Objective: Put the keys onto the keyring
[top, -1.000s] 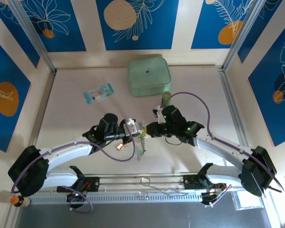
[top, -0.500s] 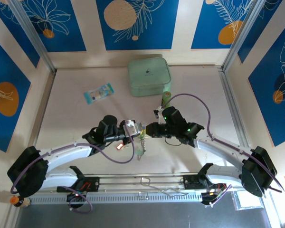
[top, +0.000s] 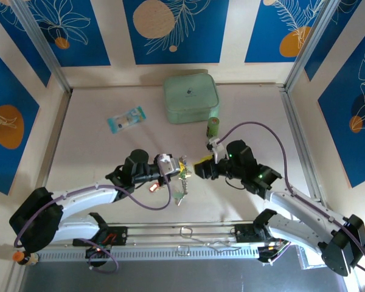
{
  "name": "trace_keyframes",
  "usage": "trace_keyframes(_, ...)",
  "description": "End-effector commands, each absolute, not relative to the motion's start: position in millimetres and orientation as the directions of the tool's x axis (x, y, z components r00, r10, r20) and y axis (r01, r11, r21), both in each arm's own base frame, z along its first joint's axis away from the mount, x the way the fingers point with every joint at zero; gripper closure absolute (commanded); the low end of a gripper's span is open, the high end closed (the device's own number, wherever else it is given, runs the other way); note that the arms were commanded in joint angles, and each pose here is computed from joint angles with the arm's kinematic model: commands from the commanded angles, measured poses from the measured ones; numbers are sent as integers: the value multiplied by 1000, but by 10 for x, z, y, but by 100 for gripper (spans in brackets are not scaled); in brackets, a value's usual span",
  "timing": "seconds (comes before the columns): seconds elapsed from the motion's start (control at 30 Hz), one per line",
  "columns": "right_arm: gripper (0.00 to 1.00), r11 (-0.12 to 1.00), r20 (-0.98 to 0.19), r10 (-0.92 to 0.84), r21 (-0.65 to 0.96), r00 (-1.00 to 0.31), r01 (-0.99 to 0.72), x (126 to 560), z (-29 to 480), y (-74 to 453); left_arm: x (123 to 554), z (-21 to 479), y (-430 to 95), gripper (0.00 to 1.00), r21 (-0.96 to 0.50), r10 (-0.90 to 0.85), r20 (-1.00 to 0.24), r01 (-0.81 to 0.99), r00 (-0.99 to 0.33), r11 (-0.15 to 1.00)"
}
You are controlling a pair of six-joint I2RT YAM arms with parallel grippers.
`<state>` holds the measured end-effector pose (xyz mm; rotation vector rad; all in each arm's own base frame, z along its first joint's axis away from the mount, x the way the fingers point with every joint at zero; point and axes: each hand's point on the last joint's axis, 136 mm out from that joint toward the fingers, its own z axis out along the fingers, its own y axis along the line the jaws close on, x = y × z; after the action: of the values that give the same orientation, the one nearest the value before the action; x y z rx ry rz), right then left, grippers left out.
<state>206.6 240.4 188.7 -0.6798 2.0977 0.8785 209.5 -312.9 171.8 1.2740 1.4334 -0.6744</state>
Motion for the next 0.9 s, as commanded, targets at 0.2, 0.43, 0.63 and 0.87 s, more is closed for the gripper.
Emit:
trace_keyframes(0.2, 62, 322, -901, -432, -110, -43, -940, 1946, 1878, 2644, 1896, 1917, -3256, 100, 187, 202, -968, 965, 149, 185)
trace_keyframes(0.43, 66, 283, -894, -446, -98, -41, -954, 1959, 1807, 2717, 1881, 1921, -3240, 100, 213, 198, -964, 960, 176, 182)
trace_keyframes(0.63, 68, 286, -896, -441, -83, -54, -955, 1944, 1808, 2702, 1881, 1920, -3240, 100, 222, 199, -962, 958, 186, 179)
trace_keyframes(0.87, 66, 351, -876, -441, 31, -195, -936, 1909, 1734, 2566, 1904, 1935, -3216, 100, 241, 202, -959, 950, 201, 199)
